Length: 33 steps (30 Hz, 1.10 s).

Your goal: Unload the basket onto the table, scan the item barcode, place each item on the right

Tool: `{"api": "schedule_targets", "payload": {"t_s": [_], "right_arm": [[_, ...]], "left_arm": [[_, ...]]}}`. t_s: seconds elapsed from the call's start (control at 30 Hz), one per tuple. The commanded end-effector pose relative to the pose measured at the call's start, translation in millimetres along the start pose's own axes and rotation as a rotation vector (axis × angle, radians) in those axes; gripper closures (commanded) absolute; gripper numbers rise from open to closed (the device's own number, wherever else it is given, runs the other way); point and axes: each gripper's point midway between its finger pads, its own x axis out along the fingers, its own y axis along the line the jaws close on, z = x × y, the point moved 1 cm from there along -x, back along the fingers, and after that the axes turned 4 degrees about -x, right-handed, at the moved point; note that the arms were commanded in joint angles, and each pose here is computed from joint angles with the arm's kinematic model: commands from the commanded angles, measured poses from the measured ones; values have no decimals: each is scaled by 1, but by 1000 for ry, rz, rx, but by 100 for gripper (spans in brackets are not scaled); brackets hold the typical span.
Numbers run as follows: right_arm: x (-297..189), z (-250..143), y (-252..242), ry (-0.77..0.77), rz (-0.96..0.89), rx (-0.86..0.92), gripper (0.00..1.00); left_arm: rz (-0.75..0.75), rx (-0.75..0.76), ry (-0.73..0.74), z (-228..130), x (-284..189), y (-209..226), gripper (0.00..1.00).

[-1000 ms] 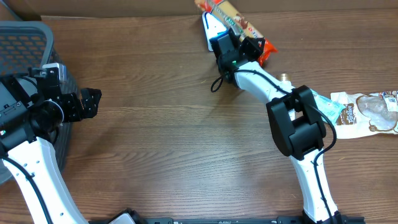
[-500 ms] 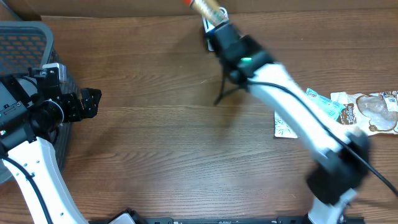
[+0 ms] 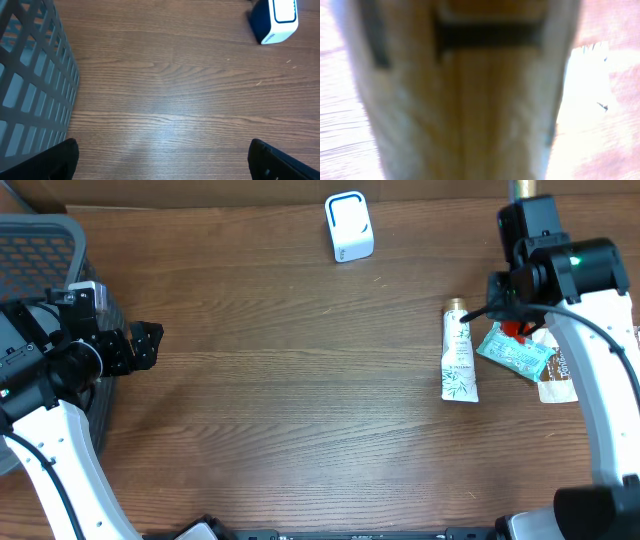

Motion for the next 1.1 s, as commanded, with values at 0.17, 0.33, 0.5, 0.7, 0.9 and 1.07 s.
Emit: {"api": "schedule_targets", "payload": {"t_s": [0.17,0.33,0.5,0.7,0.9,1.07], "right_arm": [[93,-39,9,72,8,-34,96],[139,-64,27,62,63,-153,94],[146,-70,27,58,51,-151,37],[110,-38,17,-4,35,-114,33],[9,3,-1,-133,71,-57,32],[-109,16,-14,-319,190,-33,0]], "left_arm": [[-13,13,-5,1,0,-2,0],[-13,13,-5,1,0,-2,0],[-13,13,-5,1,0,-2,0],[-13,13,-5,1,0,-2,1],[-13,13,-5,1,0,-2,1],[-13,13,-5,1,0,-2,0]]}}
